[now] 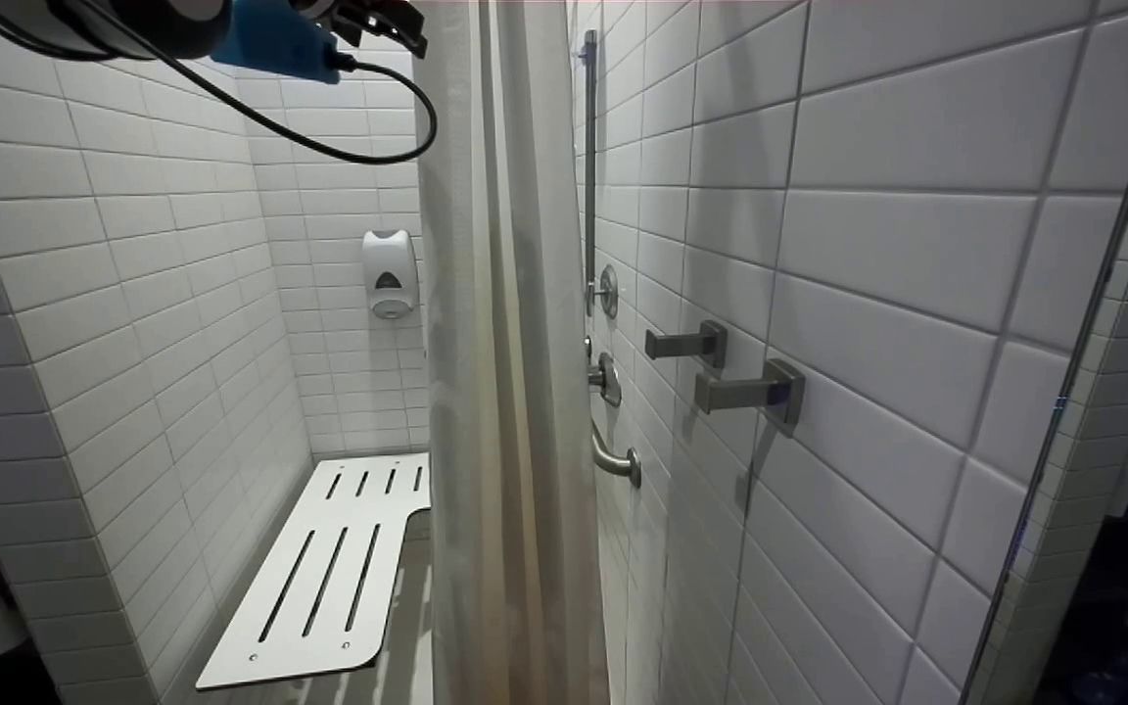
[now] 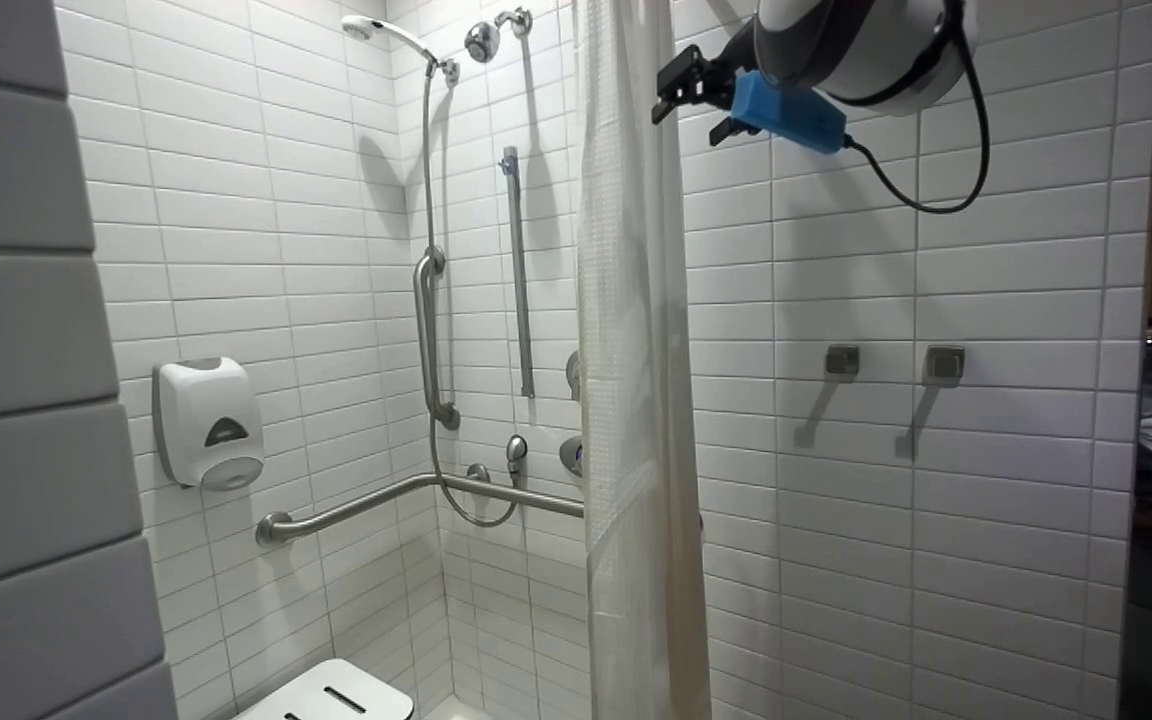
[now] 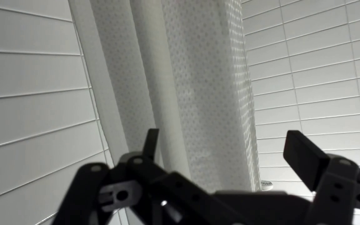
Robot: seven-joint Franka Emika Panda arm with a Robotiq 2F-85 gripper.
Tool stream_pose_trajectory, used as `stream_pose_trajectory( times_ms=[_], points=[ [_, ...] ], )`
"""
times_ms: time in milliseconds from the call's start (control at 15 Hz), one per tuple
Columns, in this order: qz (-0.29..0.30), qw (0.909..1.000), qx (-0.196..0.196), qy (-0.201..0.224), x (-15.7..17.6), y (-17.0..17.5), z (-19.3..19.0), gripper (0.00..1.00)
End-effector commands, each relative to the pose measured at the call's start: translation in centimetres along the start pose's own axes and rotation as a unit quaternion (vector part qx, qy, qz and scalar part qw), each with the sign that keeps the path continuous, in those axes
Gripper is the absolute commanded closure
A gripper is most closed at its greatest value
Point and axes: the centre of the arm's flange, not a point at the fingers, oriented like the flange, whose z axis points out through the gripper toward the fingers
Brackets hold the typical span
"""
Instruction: Draw the curtain to the left.
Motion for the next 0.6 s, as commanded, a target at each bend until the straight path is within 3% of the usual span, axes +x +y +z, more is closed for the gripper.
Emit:
stream_pose_trajectory(
  times_ms=[0,267,533],
  points=[
    [0.000,1.0000,0.000,0.000,0.0,0.0,0.0,0.00],
    [0.000,1.0000,0.000,0.000,0.0,0.0,0.0,0.00],
    [-0.019,0.9993,-0.004,0.031,1.6,-0.8,-0.1,0.00]
  ],
)
